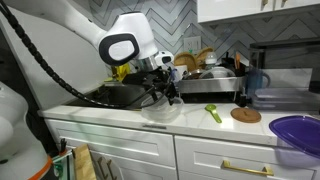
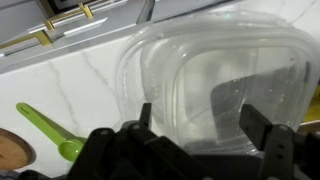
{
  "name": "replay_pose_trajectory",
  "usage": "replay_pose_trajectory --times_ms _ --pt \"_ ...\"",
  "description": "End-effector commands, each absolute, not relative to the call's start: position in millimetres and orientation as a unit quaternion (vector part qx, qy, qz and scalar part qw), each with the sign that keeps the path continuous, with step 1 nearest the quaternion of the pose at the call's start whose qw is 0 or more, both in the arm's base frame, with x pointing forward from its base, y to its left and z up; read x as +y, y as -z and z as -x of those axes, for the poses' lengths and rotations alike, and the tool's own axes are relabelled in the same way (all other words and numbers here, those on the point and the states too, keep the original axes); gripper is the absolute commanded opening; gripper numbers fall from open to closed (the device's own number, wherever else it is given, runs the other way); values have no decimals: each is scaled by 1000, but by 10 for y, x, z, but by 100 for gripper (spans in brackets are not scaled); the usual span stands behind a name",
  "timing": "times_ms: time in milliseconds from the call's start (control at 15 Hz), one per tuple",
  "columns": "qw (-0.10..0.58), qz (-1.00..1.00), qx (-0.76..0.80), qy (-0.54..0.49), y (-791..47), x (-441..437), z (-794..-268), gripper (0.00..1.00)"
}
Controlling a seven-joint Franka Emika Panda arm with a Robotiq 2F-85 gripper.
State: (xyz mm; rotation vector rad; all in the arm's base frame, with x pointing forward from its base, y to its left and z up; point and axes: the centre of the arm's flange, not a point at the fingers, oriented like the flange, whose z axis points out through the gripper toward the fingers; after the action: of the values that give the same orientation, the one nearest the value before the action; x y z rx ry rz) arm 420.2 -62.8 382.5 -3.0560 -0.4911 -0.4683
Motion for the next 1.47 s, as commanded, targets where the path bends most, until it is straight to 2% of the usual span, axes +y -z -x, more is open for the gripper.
replay_pose_trajectory --times_ms 0,467,533,1067,1400 --pt "28 976 -144 159 -3620 -673 -4264 58" --pt "29 981 -118 154 -3635 -860 -4178 4" --pt "30 981 -117 155 -3666 -891 -4160 1" --pt "24 978 -111 175 -4001 -1047 -4027 1" --pt "6 989 -77 130 -4305 -1055 -3815 1"
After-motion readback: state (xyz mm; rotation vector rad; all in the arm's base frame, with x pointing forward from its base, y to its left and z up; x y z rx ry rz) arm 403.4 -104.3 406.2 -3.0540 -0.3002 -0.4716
